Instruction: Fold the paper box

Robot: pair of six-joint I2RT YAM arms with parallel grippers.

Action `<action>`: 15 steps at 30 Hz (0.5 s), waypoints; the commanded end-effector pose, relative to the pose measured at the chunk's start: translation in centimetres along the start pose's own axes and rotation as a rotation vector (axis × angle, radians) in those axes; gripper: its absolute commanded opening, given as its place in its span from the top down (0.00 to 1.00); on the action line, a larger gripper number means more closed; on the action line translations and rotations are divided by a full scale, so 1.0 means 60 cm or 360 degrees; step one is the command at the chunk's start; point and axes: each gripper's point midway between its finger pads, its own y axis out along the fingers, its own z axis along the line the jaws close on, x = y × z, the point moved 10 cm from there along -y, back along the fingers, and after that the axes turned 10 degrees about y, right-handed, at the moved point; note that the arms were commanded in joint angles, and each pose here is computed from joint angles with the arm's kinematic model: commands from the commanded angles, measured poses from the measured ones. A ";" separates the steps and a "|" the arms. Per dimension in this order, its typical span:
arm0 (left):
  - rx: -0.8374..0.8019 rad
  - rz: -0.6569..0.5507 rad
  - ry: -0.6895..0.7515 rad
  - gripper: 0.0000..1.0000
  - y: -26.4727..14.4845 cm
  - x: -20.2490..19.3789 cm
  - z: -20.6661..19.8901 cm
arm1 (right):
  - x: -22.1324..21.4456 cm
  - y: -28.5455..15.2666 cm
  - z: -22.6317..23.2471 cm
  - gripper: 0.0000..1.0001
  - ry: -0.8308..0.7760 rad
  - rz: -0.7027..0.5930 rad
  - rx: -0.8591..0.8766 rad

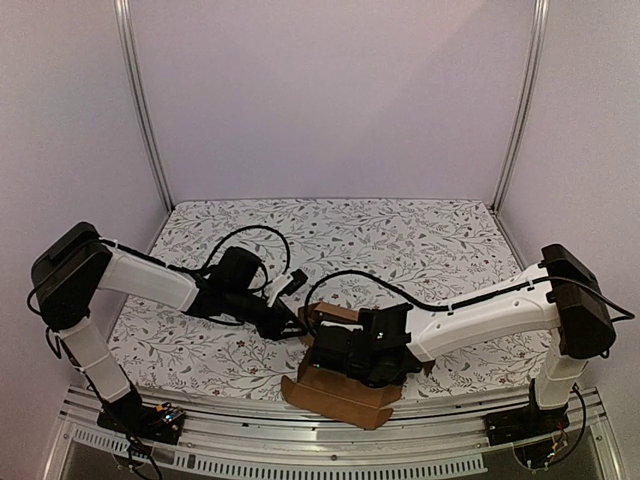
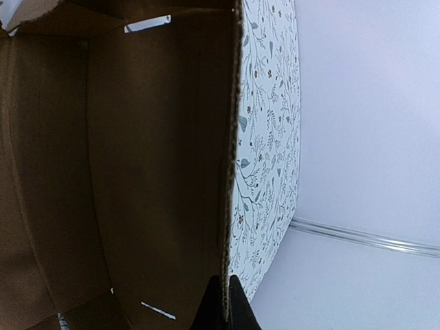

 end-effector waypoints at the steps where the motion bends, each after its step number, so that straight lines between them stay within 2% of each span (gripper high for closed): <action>1: -0.0067 -0.0031 0.0008 0.63 -0.002 0.006 -0.003 | -0.004 -0.007 0.001 1.00 -0.0019 0.0009 0.0038; 15: -0.0031 -0.0067 0.0023 0.61 0.010 0.018 -0.048 | 0.006 -0.002 0.008 1.00 -0.0015 0.0038 0.0037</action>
